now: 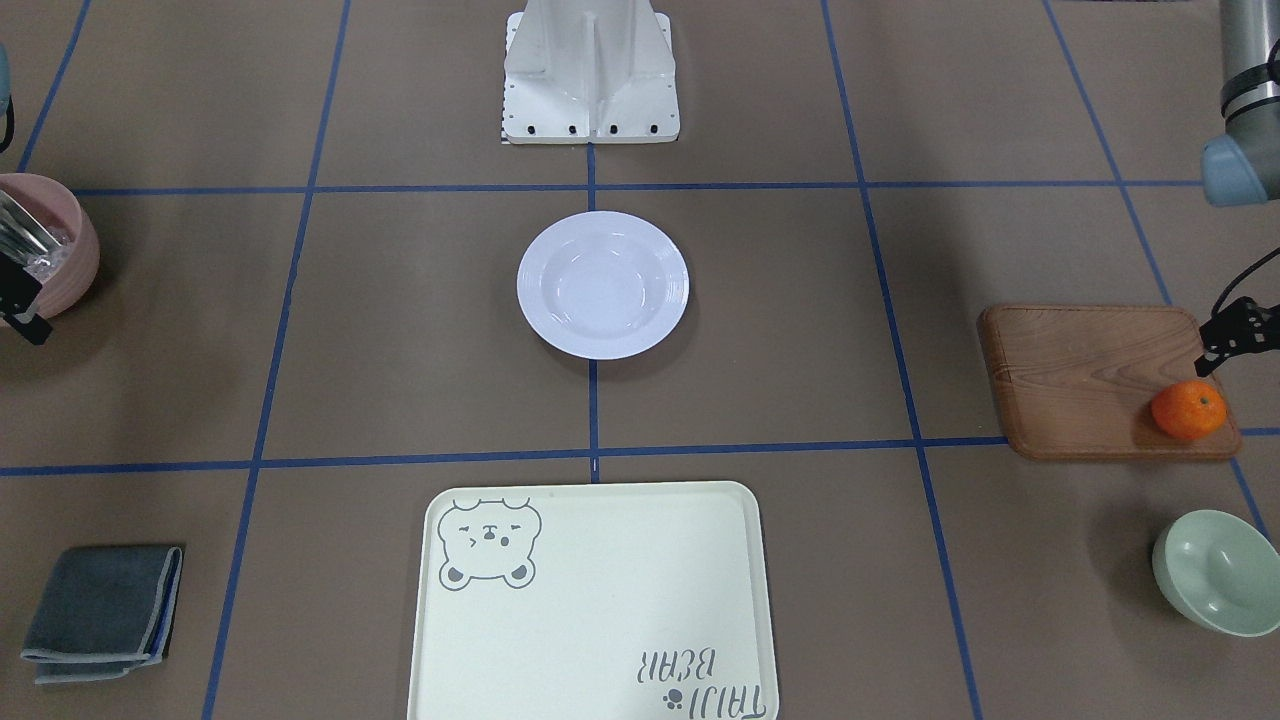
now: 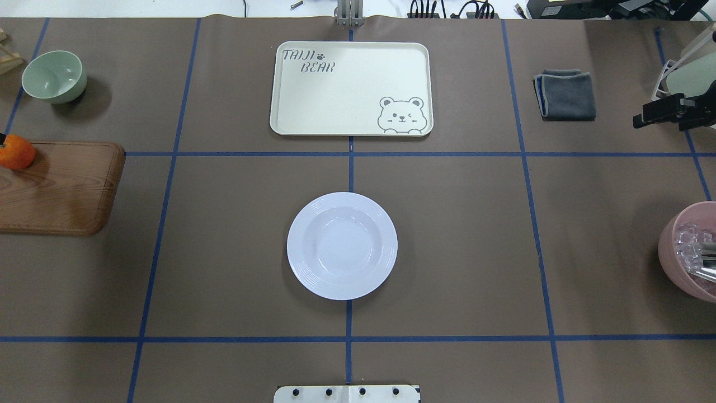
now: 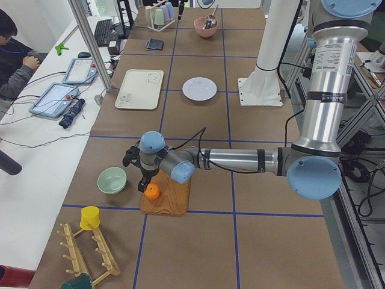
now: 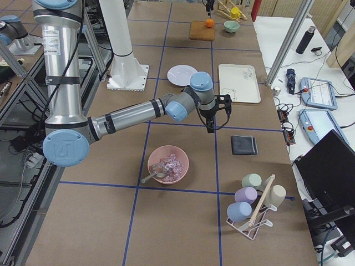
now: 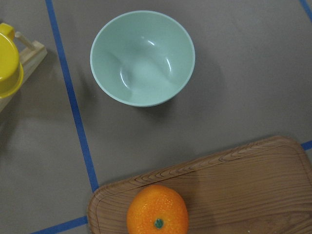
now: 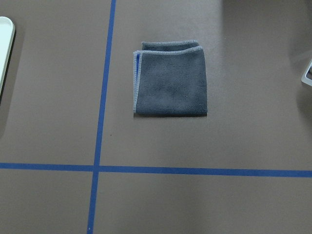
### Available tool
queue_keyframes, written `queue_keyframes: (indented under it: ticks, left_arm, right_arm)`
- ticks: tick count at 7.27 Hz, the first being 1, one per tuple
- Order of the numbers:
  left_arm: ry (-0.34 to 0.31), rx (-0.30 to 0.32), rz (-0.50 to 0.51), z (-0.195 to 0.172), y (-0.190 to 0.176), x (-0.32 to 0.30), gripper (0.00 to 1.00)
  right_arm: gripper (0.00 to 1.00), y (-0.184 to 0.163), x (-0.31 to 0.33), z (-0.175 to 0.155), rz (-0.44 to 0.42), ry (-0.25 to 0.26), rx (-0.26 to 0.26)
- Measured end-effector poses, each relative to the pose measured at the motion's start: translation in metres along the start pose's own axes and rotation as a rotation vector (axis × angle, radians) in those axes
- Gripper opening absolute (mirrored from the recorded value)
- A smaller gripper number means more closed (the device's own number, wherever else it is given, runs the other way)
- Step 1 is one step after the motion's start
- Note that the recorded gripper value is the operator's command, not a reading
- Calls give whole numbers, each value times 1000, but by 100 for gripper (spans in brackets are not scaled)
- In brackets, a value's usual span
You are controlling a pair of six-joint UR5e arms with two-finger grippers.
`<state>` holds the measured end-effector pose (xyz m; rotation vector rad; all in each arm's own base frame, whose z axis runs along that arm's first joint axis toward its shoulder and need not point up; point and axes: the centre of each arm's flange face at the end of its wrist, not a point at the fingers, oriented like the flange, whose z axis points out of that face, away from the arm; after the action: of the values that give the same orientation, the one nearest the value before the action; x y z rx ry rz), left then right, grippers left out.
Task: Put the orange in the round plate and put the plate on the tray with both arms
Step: 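Lower the left gripper onto the orange on the wooden board and grasp it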
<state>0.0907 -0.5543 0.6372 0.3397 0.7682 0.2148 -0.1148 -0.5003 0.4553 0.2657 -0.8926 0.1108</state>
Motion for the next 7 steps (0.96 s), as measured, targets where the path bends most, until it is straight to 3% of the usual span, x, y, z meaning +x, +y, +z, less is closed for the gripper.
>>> queue_keyframes:
  ticks: [3,7]
  left_arm:
    - [-7,-19,-7,42,11,16,98]
    - [-43,-37,1,65,4,18,98]
  right_arm:
    - [100,0,-2,1,-3,7,6]
    - [100,0,-3,3,-11,15,12]
